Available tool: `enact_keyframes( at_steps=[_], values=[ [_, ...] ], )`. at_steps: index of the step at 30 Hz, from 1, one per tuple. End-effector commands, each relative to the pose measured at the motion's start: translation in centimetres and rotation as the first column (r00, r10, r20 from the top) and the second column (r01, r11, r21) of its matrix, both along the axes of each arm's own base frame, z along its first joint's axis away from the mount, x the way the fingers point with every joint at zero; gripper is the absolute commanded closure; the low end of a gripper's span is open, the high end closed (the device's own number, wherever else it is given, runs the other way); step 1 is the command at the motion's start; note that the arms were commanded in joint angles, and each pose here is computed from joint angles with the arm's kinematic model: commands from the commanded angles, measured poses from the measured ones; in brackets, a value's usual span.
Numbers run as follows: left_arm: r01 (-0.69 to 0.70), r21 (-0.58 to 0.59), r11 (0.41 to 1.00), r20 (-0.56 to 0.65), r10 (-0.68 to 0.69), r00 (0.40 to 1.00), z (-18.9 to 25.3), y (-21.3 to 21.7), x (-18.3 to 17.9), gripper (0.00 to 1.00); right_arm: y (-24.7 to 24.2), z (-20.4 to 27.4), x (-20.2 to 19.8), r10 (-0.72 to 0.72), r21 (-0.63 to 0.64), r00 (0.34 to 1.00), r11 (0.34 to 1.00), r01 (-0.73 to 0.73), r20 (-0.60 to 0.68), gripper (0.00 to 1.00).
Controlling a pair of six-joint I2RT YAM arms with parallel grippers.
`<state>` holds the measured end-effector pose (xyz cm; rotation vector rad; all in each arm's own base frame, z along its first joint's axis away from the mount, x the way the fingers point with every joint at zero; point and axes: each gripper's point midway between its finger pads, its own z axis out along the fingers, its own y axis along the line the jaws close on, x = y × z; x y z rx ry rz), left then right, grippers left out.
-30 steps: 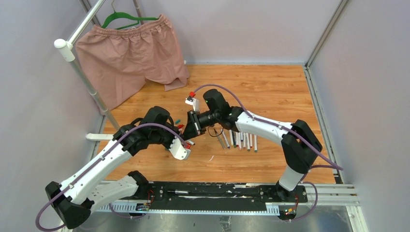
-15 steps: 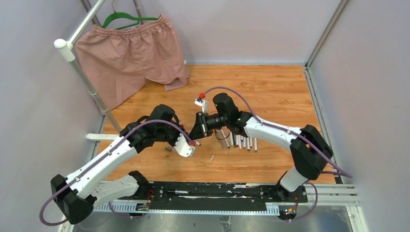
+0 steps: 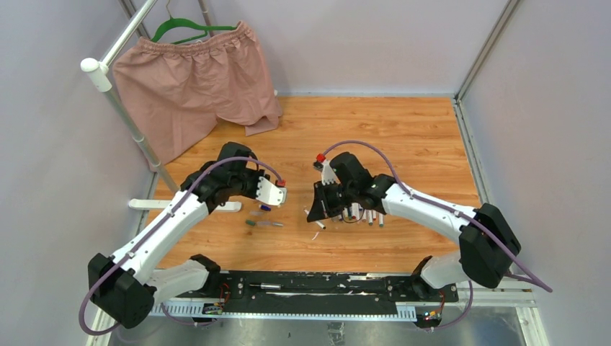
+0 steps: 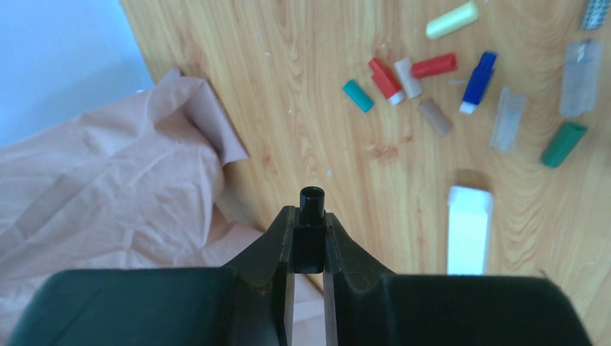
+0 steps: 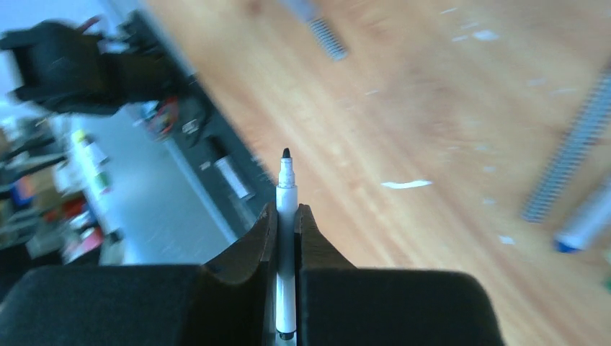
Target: Open the pen caps
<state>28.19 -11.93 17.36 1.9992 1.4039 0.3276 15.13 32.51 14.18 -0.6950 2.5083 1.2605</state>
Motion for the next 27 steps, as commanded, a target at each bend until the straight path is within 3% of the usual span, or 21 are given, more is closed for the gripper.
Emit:
enact_keyframes(
  at_steps=[1,4,8,14,17,23,27],
  values=[
    [-0.08,-0.071,0.994,-0.177,0.066,0.982,-2.6,-1.3,-1.8,1.0,-3.5,-3.5,6.9,-0.2,-0.226,0.939,0.937,0.267,0.281,1.0],
    [-0.147,-0.043,0.988,-0.319,0.126,0.939,-5.7,-1.2,-3.2,1.0,-4.2,-5.9,10.0,-0.247,-0.289,0.892,0.884,0.367,0.378,1.0],
    [-0.17,-0.056,0.984,-0.417,0.132,0.899,-8.2,-1.9,-4.4,1.0,-4.6,-8.4,12.8,-0.259,-0.353,0.853,0.826,0.439,0.453,0.99],
    [-0.225,-0.095,0.97,-0.489,0.152,0.859,-11.1,-2.9,-4.9,0.98,-4.0,-10.8,14.1,-0.256,-0.383,0.85,0.807,0.45,0.46,0.92],
    [-0.25,-0.09,0.964,-0.503,0.173,0.847,-12.3,-2.9,-4.9,0.97,-3.9,-11.4,14.1,-0.263,-0.385,0.851,0.803,0.454,0.455,0.83],
    [-0.246,-0.067,0.967,-0.52,0.176,0.836,-13.9,-2.7,-5.3,0.75,-4.5,-11.7,13.9,-0.265,-0.396,0.848,0.793,0.462,0.46,0.67],
    [-0.243,-0.068,0.968,-0.524,0.173,0.834,-14.1,-2.7,-5.4,0.58,-4.9,-11.4,13.6,-0.264,-0.396,0.846,0.792,0.464,0.464,0.65]
  ],
)
